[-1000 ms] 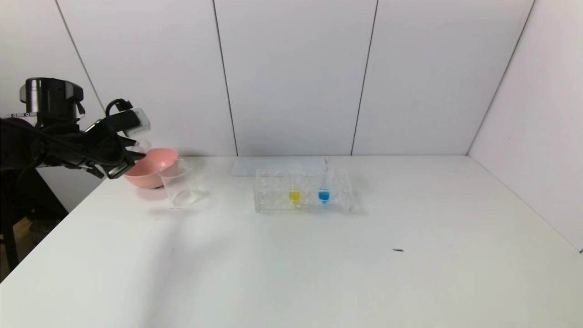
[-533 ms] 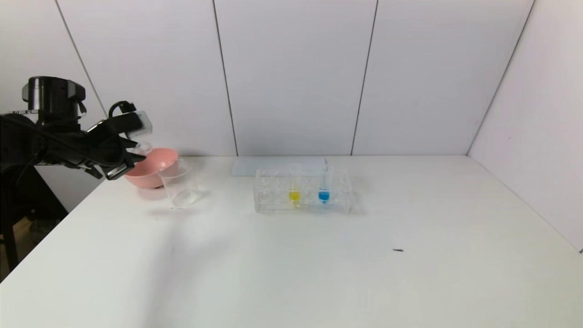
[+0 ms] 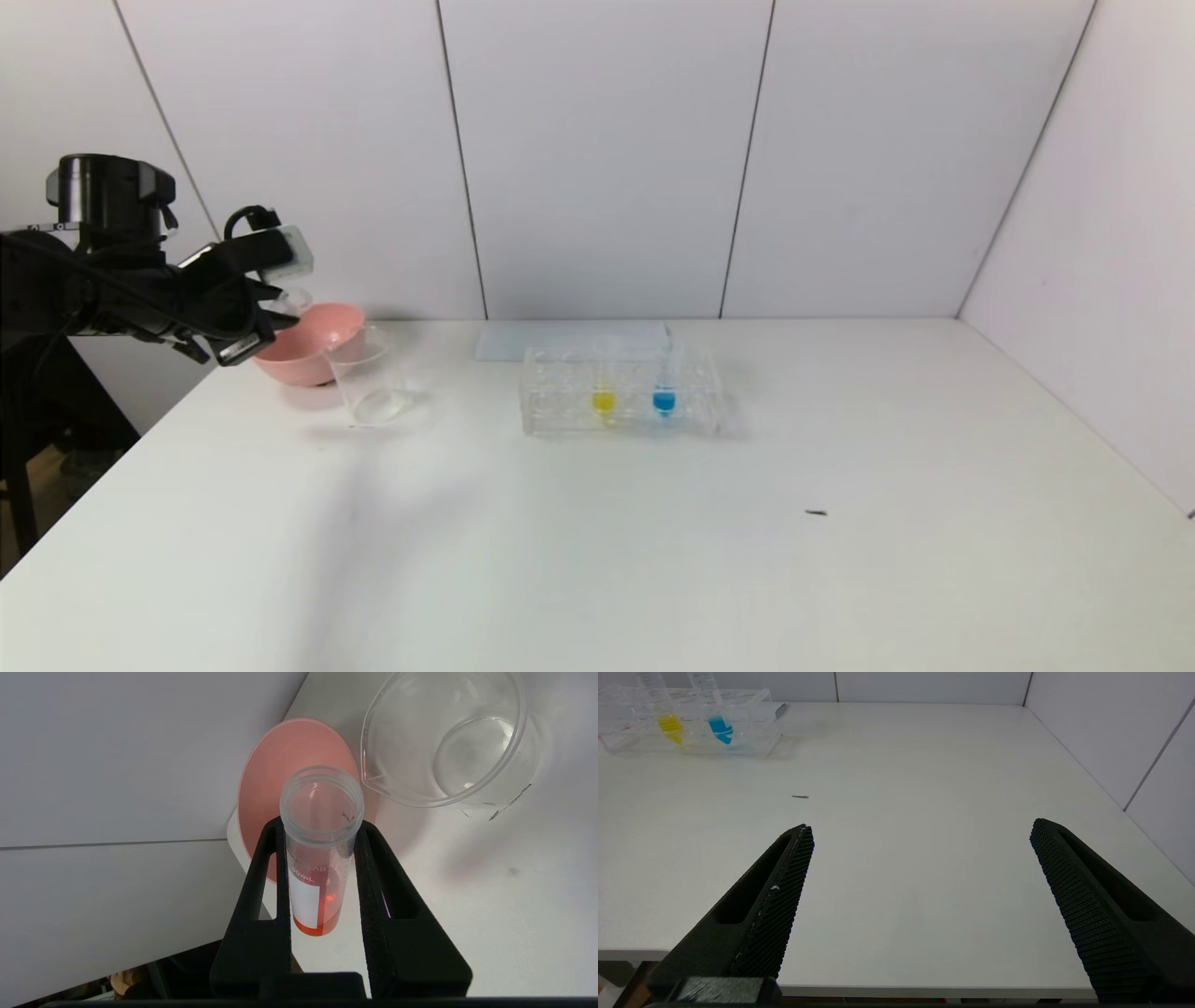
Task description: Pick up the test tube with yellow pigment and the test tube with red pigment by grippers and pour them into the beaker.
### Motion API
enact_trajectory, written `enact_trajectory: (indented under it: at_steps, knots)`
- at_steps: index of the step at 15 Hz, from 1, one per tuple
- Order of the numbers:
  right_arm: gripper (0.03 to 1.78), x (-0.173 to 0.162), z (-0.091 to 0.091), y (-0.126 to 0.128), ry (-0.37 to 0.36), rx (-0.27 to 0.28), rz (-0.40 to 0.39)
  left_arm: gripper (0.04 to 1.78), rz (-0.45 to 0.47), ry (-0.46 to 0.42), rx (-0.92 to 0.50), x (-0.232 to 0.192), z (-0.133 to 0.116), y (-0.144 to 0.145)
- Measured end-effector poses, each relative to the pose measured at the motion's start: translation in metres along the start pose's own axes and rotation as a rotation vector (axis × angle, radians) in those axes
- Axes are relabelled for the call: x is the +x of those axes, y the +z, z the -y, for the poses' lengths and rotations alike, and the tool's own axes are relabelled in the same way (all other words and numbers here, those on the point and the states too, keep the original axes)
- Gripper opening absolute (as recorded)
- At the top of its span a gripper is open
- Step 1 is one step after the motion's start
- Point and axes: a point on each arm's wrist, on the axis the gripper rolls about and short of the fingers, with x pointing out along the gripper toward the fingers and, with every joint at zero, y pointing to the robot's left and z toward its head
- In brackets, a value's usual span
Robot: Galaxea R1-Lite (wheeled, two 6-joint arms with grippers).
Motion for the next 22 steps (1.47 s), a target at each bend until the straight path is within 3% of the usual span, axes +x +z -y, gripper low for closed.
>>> enact_trajectory:
  at_steps: [22]
  knots:
    - [1.7,0.0,0.0,0.0,0.0,0.0,0.0,0.44,-0.011,-0.001,0.072,0.001,-0.0014,0.0016]
